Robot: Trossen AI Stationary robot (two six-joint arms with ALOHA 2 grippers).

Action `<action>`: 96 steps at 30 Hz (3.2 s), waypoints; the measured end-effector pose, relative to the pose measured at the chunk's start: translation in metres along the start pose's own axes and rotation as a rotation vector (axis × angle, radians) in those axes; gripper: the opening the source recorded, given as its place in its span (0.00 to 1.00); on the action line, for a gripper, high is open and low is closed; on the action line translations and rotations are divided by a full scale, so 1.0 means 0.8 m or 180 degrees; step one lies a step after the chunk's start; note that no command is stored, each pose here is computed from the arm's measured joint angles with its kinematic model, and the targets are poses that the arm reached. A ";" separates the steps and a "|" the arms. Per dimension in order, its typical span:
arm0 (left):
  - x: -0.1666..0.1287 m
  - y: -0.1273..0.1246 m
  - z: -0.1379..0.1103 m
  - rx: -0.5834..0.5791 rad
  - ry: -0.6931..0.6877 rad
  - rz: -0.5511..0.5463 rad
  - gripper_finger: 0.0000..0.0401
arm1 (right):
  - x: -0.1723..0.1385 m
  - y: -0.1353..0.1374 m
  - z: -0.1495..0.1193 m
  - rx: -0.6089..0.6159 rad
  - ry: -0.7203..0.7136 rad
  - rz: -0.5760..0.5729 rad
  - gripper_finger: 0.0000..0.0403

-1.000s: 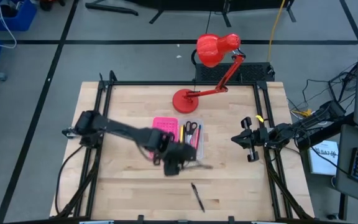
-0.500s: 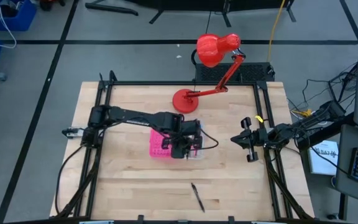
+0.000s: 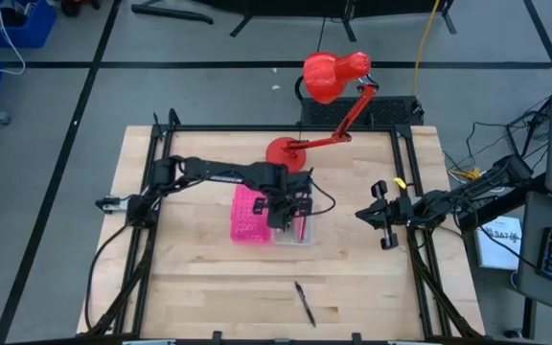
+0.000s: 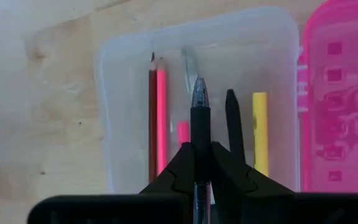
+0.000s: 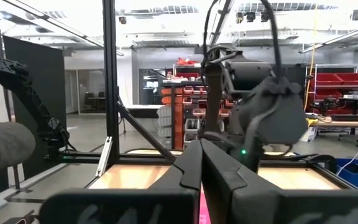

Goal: Pick & place school supplies into a supply box
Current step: Put the left black pen into the pink supply box, then put the black pen into the pink supply box

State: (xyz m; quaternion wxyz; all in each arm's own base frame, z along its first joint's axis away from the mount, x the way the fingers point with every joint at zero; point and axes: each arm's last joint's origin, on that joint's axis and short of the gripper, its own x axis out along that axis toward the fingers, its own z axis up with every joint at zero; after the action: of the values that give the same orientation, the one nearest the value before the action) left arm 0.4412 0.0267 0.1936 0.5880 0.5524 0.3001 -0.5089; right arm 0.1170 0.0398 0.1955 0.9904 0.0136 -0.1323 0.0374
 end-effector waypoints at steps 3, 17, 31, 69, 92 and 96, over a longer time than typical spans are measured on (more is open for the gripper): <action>0.003 -0.005 -0.009 -0.0084 -0.0058 -0.0062 0.08 | 0.000 0.000 0.000 -0.0066 0.0000 -0.0003 0.00; 0.024 -0.015 -0.022 -0.0485 -0.0087 -0.0288 0.15 | 0.000 0.000 0.000 -0.0087 0.0001 -0.0002 0.00; -0.079 -0.009 0.028 -0.1163 0.0095 0.0100 0.32 | 0.000 0.000 0.000 -0.0167 -0.0008 0.0002 0.00; -0.131 -0.350 0.119 -0.3938 -0.2344 0.3659 0.01 | 0.000 -0.001 0.008 -0.0004 -0.0213 -0.0021 0.00; -0.086 -0.370 0.134 -0.3555 -0.2410 0.3814 0.07 | 0.002 -0.001 0.004 -0.0143 -0.0078 -0.0172 0.00; -0.087 -0.370 0.133 -0.3539 -0.2308 0.3923 0.10 | 0.025 0.001 0.023 -0.0304 0.0377 -0.0494 0.00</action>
State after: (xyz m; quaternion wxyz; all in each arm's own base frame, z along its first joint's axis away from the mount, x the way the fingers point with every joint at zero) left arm 0.1225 -0.0184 0.1778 0.9967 0.0574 -0.0499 -0.0284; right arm 0.1314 0.0411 0.2188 0.9959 -0.0258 -0.0737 -0.0451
